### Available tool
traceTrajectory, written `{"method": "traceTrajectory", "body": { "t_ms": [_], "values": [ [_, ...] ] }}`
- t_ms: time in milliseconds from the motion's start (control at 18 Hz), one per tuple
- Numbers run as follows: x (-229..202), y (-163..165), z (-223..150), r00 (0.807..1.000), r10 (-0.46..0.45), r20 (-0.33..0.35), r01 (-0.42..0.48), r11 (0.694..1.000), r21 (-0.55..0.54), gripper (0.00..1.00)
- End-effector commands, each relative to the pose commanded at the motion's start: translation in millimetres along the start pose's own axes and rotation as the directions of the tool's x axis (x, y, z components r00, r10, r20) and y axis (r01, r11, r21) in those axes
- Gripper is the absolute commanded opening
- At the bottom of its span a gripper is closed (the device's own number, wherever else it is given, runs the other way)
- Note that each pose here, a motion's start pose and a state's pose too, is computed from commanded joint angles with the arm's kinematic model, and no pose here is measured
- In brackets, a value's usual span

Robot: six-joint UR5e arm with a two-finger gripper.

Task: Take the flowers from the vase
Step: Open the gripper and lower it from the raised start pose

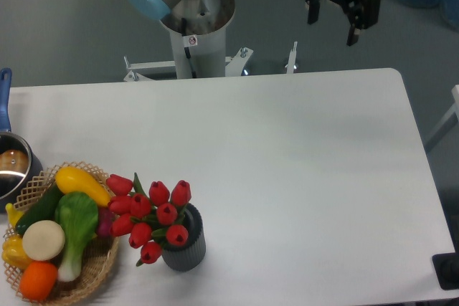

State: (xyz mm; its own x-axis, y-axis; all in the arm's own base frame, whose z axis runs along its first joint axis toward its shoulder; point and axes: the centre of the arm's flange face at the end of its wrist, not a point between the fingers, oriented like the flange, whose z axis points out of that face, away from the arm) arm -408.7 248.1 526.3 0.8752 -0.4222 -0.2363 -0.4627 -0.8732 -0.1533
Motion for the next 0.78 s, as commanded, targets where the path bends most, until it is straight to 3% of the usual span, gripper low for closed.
{"method": "traceTrajectory", "body": {
  "t_ms": [278, 389, 556, 778],
  "values": [
    [-2.2, -4.9, -0.1, 1.0, -0.023, 0.004, 0.023, 1.0, 0.018, 1.0],
    [-2.7, -8.7, 2.2, 0.997, -0.082, 0.007, 0.081, 0.994, 0.075, 1.0],
    [-4.5, -15.3, 7.1, 0.973, -0.23, -0.002, 0.227, 0.959, 0.171, 1.0],
    [-2.0, -25.1, 23.0, 0.951, -0.309, 0.02, 0.289, 0.908, 0.305, 1.0]
  ]
}}
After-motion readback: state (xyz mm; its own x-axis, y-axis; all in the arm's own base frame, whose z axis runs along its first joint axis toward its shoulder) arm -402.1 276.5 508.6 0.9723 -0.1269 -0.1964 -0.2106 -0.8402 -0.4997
